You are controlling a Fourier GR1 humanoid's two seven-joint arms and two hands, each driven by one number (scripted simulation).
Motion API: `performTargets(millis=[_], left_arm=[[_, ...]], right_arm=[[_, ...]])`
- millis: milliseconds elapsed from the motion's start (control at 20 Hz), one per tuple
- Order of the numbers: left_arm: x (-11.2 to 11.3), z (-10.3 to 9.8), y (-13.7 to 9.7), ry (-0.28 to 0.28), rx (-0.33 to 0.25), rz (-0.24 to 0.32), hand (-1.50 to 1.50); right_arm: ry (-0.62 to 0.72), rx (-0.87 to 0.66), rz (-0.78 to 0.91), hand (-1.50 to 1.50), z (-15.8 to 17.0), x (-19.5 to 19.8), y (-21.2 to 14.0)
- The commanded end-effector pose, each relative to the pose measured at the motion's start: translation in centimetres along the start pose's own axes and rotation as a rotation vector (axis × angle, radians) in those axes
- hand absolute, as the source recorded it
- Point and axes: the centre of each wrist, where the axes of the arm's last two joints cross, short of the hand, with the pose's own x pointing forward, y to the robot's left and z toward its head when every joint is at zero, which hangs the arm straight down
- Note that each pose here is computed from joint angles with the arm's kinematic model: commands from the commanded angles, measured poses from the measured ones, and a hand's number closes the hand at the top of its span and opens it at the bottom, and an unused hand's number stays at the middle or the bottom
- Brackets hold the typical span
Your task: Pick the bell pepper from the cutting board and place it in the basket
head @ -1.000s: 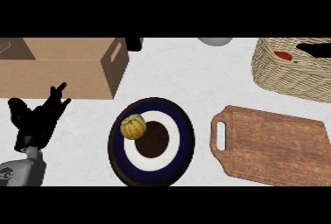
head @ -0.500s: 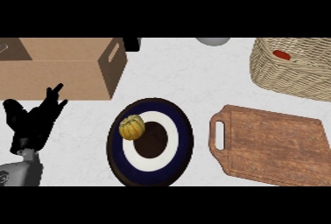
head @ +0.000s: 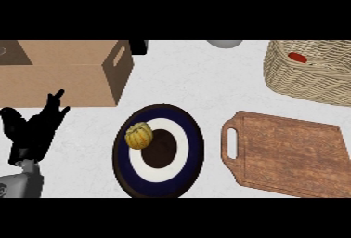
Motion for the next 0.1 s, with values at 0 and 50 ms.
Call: performTargets(millis=[0, 50], left_arm=[[1.9, -1.5, -1.1, -0.064, -0.011, 0.002, 0.00], [0.8, -1.6, -1.0, -0.061, -0.011, 0.007, 0.00]], right_arm=[[0.023, 0.082, 0.017, -1.50, 1.7, -1.3, -5.3], [-0.003, 0.077, 0.013, -1.50, 1.5, -1.0, -5.6]])
